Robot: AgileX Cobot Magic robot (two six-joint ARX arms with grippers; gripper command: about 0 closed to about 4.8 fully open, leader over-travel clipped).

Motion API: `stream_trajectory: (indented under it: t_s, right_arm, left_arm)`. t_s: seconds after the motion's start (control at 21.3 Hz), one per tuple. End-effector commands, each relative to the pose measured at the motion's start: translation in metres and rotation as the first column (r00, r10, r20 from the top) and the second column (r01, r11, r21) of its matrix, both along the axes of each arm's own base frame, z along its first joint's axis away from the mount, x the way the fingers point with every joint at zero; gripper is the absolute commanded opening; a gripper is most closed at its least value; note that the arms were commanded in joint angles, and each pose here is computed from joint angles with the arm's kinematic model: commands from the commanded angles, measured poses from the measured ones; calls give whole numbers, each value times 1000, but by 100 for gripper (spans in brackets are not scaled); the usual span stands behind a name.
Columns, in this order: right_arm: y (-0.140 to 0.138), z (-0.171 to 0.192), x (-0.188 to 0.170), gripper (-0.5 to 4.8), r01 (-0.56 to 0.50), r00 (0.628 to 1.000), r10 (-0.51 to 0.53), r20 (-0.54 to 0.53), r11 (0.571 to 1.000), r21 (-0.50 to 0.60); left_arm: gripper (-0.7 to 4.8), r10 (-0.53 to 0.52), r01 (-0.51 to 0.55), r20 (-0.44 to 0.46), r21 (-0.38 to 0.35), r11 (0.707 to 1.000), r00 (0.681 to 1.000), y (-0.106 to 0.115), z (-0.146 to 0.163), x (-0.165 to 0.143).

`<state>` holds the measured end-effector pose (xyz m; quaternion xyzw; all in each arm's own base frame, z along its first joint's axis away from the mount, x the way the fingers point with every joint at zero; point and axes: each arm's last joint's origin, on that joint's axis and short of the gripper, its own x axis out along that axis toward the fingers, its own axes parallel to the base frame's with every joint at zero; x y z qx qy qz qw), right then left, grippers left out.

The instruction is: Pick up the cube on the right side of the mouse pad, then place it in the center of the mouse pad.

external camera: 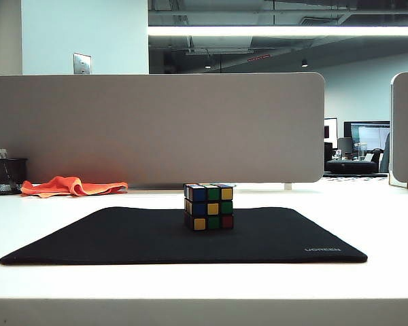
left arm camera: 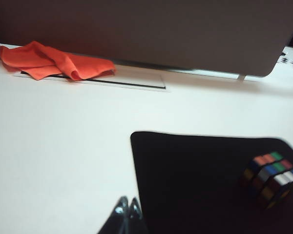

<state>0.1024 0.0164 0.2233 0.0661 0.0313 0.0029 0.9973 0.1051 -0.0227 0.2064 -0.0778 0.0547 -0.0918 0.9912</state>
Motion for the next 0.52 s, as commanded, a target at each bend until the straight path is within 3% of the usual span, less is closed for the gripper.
stream_trajectory:
  t_s: [0.05, 0.14, 0.33, 0.52]
  right_arm:
    - [1, -11, 4, 22, -2, 999, 1, 51, 1000, 15]
    - [1, -19, 5, 21, -2, 999, 1, 52, 1000, 14]
    - [2, -37, 7, 22, -11, 999, 16, 35, 990, -139]
    - [2, -41, 7, 22, -22, 999, 27, 35, 990, -138]
  left_arm:
    - [-6, 0, -2, 62, 25, 1000, 998, 0, -8, 3]
    - [-6, 4, -6, 73, 23, 1000, 997, -1, -17, 4]
    - [-6, 41, -41, 1, 72, 997, 999, 0, -49, 5]
    - [-6, 42, -46, 67, 55, 997, 997, 0, -42, 5]
